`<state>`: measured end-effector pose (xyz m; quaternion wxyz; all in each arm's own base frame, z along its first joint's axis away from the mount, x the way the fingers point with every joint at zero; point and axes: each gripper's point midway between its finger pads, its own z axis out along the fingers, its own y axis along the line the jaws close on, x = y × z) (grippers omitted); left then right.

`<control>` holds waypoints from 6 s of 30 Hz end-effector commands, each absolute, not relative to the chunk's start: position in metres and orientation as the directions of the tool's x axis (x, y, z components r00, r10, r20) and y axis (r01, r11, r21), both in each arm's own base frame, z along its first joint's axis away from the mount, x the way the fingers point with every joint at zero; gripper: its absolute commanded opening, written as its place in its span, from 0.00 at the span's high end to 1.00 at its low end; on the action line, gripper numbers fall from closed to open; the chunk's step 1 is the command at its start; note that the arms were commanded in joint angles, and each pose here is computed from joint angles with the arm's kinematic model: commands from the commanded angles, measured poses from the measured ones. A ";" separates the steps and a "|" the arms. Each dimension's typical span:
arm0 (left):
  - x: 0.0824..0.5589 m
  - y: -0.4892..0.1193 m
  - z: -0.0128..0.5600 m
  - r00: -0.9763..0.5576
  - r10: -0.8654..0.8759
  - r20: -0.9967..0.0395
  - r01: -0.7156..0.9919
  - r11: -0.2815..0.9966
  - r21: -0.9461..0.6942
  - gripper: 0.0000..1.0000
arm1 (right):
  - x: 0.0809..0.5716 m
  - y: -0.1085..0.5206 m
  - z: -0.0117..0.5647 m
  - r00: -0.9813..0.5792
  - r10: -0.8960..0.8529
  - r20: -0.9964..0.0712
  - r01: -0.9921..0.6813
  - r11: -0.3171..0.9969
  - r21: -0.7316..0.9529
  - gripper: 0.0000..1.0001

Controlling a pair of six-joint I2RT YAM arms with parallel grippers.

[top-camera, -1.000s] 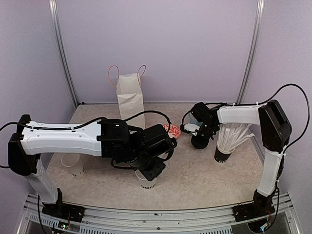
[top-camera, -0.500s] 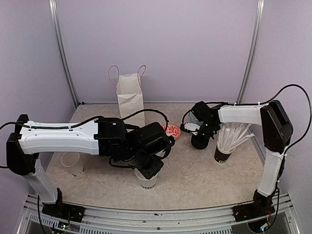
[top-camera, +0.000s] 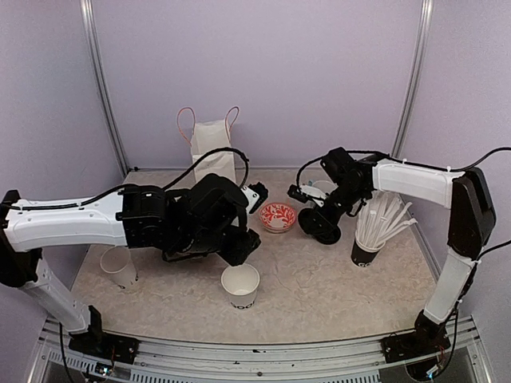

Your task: Pack the takeout coffee

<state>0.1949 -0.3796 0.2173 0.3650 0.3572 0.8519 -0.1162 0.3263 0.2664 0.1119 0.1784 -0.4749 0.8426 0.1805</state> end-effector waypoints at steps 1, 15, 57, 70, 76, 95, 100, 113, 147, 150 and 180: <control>0.224 -0.370 0.287 -0.299 0.296 -0.907 0.607 0.792 0.059 0.42 | 0.288 0.310 0.207 -0.347 -0.600 -0.721 -0.937 0.190 0.292 1.00; 0.211 -0.375 0.362 0.200 -0.049 -0.979 0.734 0.670 0.116 0.25 | 0.213 0.325 0.359 -0.242 -0.216 -0.946 -0.880 -0.361 0.308 1.00; 0.222 -0.427 0.360 0.235 -0.155 -0.960 0.830 0.546 0.115 0.09 | 0.178 0.336 0.357 -0.259 -0.226 -0.939 -0.802 -0.491 0.339 0.98; 0.230 -0.420 0.362 0.196 -0.138 -0.971 0.806 0.586 0.079 0.23 | 0.188 0.341 0.346 -0.245 -0.257 -0.935 -0.839 -0.427 0.338 0.92; 0.233 -0.409 0.343 0.043 -0.015 -0.999 0.787 0.616 0.025 0.25 | 0.204 0.339 0.331 -0.223 -0.304 -0.926 -0.896 -0.311 0.318 0.56; 0.134 -0.338 0.211 -0.636 0.593 -0.494 0.727 0.676 -0.124 0.26 | 0.278 0.333 0.247 -0.316 -0.470 -0.824 -0.948 0.124 0.293 0.47; 0.137 -0.342 0.202 -0.670 0.601 -0.435 0.700 0.708 -0.099 0.26 | 0.270 0.339 0.219 -0.345 -0.516 -0.784 -0.937 0.136 0.323 0.47; 0.154 -0.354 0.182 -0.687 0.645 -0.336 0.689 0.724 -0.019 0.26 | 0.255 0.341 0.195 -0.391 -0.518 -0.761 -0.916 0.134 0.379 0.48; 0.172 -0.364 0.149 -0.692 0.683 -0.234 0.701 0.713 0.008 0.25 | 0.250 0.338 0.185 -0.394 -0.530 -0.751 -0.912 0.128 0.389 0.48; 0.171 -0.366 0.146 -0.688 0.689 -0.227 0.707 0.707 0.006 0.25 | 0.250 0.338 0.185 -0.394 -0.530 -0.751 -0.912 0.128 0.389 0.48; 0.191 -0.351 0.188 -0.755 0.478 -0.449 0.548 0.836 -0.032 0.01 | 0.231 0.331 0.174 -0.453 -0.566 -0.689 -0.870 0.114 0.479 0.48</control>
